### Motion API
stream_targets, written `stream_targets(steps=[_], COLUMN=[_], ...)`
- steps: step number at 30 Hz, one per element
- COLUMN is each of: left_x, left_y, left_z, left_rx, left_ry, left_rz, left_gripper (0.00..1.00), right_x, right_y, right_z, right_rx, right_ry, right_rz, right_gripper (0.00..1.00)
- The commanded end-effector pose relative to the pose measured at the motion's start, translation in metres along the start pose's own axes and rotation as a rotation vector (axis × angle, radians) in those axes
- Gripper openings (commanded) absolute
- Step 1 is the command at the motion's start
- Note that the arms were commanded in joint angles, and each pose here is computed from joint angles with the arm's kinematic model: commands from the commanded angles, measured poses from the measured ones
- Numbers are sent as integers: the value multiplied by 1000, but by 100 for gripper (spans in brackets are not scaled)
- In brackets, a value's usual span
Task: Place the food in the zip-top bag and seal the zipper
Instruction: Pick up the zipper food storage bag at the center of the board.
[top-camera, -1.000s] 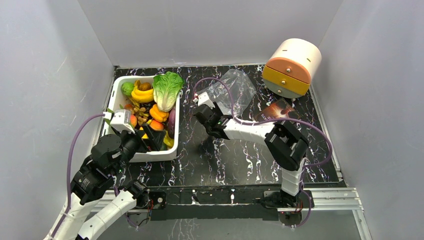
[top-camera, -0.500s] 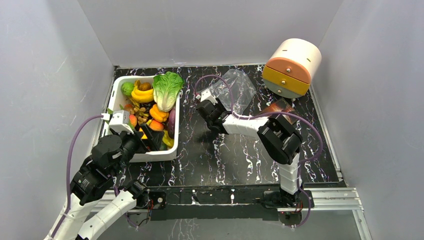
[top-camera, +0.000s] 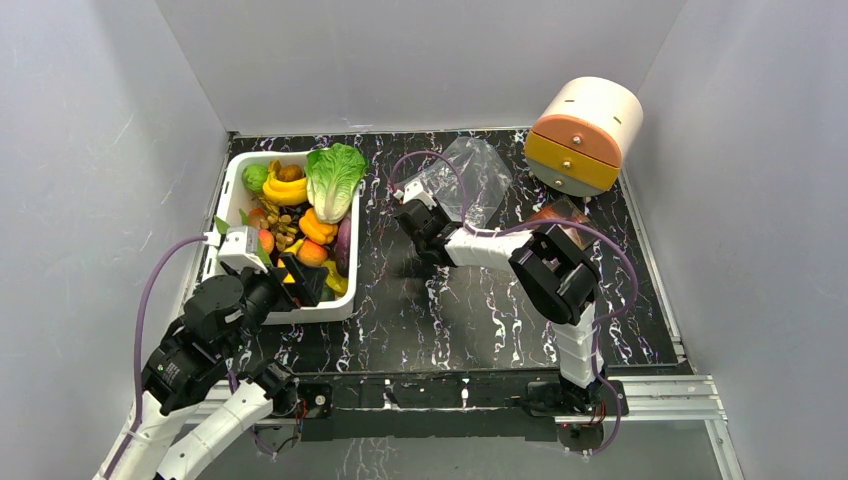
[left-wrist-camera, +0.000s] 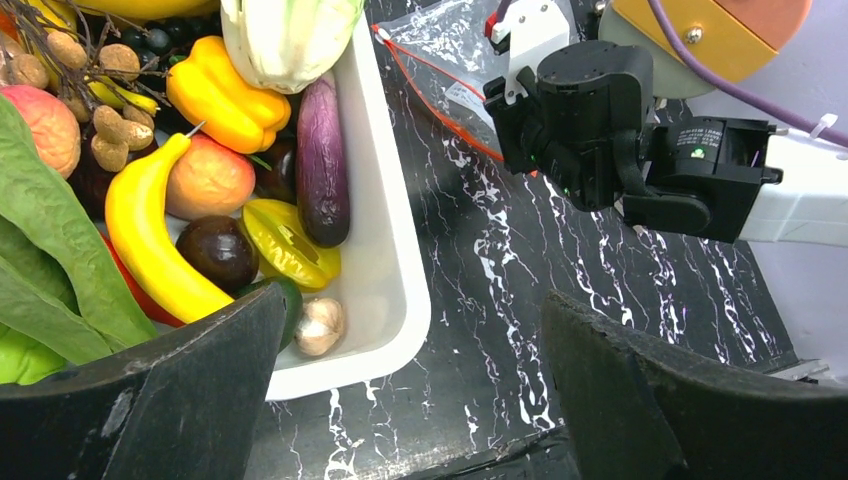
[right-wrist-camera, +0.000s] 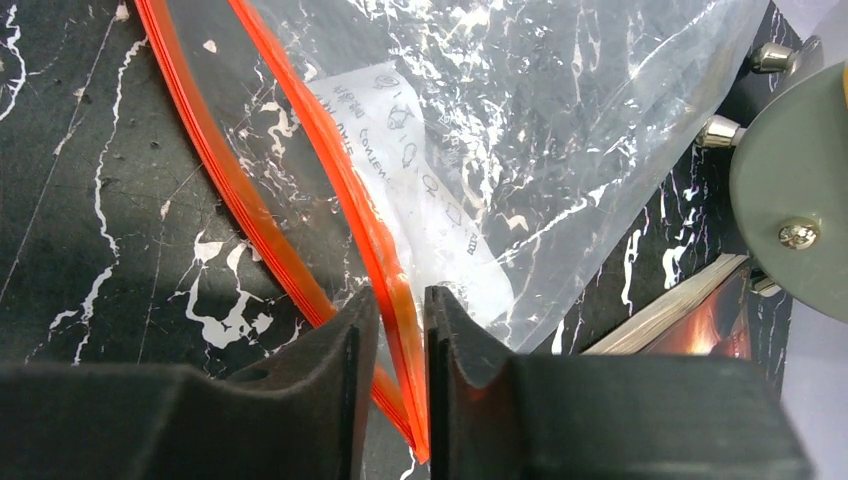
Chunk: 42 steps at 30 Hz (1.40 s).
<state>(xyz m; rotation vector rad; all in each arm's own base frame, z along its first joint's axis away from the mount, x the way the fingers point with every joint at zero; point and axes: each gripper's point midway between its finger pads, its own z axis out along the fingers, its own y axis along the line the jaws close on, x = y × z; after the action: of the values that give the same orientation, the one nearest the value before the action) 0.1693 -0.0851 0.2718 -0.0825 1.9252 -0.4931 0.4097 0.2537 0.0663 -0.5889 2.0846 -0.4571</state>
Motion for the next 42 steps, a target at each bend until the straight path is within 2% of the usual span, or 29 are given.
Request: stream_targets(steps=[1, 6, 14, 16, 21, 24, 31, 38, 42], left_x=[7, 9, 15, 20, 27, 23, 16, 18, 14], left_y=[-4, -3, 8, 0, -25, -27, -62, -80, -90], left_z=[3, 6, 22, 28, 39, 46, 63, 91, 93], left_rx=[33, 9, -94, -59, 64, 54, 174, 206, 191], left_ry=[15, 27, 65, 103, 154, 130, 126, 143, 207], left_rz=[15, -22, -15, -4, 50, 19, -74, -127, -152], left_gripper=[99, 98, 98, 98, 89, 86, 86, 84, 82], right_x=[-29, -38, -59, -57, -57, -63, -78, -84, -81], right_y=[-14, -20, -28, -35, -49, -54, -52, -31, -32], right_z=[-3, -21, -76, -89, -123, -150, -212, -253, -261], right_rx=[38, -10, -213, -226, -295, -377, -630, -898, -934], right_ry=[-73, -109, -153, -142, -133, -134, -186, -235, -252], right_rz=[76, 138, 300, 335, 400, 460, 622, 847, 943], right_gripper=[17, 0, 0, 0, 0, 0, 0, 0, 0])
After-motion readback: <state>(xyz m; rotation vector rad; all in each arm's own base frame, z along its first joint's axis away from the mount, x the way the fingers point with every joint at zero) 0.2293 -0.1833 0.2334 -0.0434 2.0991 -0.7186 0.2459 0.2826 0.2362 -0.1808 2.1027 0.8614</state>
